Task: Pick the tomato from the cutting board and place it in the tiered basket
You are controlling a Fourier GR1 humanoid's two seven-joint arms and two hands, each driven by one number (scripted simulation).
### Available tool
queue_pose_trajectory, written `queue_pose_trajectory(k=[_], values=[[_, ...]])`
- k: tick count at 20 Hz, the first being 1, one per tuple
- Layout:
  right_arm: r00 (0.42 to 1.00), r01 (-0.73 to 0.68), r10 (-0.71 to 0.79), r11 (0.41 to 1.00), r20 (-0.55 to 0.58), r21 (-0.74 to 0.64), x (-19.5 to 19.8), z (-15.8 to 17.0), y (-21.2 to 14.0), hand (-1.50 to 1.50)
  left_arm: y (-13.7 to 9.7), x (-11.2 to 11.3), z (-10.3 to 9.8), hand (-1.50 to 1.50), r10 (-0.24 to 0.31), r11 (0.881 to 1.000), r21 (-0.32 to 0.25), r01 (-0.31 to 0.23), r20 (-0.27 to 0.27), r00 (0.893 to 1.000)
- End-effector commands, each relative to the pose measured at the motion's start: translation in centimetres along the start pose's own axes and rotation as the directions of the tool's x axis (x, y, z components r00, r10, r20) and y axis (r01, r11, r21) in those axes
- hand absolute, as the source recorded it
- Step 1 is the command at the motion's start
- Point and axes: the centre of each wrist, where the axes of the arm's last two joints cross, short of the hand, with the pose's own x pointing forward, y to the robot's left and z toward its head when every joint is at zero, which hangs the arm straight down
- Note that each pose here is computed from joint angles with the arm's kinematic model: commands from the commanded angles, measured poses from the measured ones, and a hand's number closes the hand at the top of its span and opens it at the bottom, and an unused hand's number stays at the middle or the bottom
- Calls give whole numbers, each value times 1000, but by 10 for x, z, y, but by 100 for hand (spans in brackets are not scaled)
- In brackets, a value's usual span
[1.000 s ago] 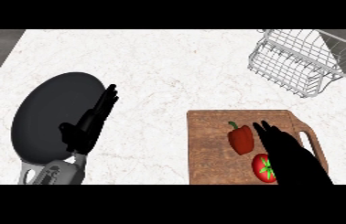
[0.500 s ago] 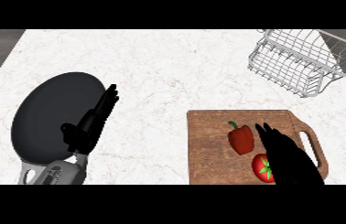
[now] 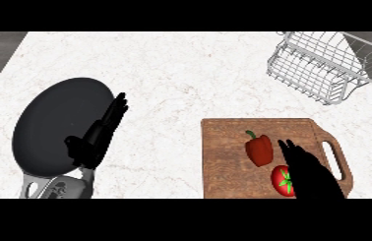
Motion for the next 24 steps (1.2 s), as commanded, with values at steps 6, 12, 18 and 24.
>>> queue_pose_trajectory(k=[6, 12, 18, 24], values=[[990, 82, -69, 991, 119, -109, 18, -19, 15, 150, 0, 9, -1, 0, 10, 1000, -3, -10, 7, 1000], [989, 70, -53, 990, 135, -119, 15, -22, 16, 150, 19, -8, -8, 0, 0, 1000, -1, 0, 2, 1000], [989, 84, -58, 975, 133, -205, 15, -4, -2, 150, 15, 2, 5, 0, 4, 1000, -3, -4, 9, 1000], [942, 61, -168, 937, -290, -344, -163, -41, -62, 150, 22, -4, 10, 0, 3, 998, 70, -2, -10, 1000]])
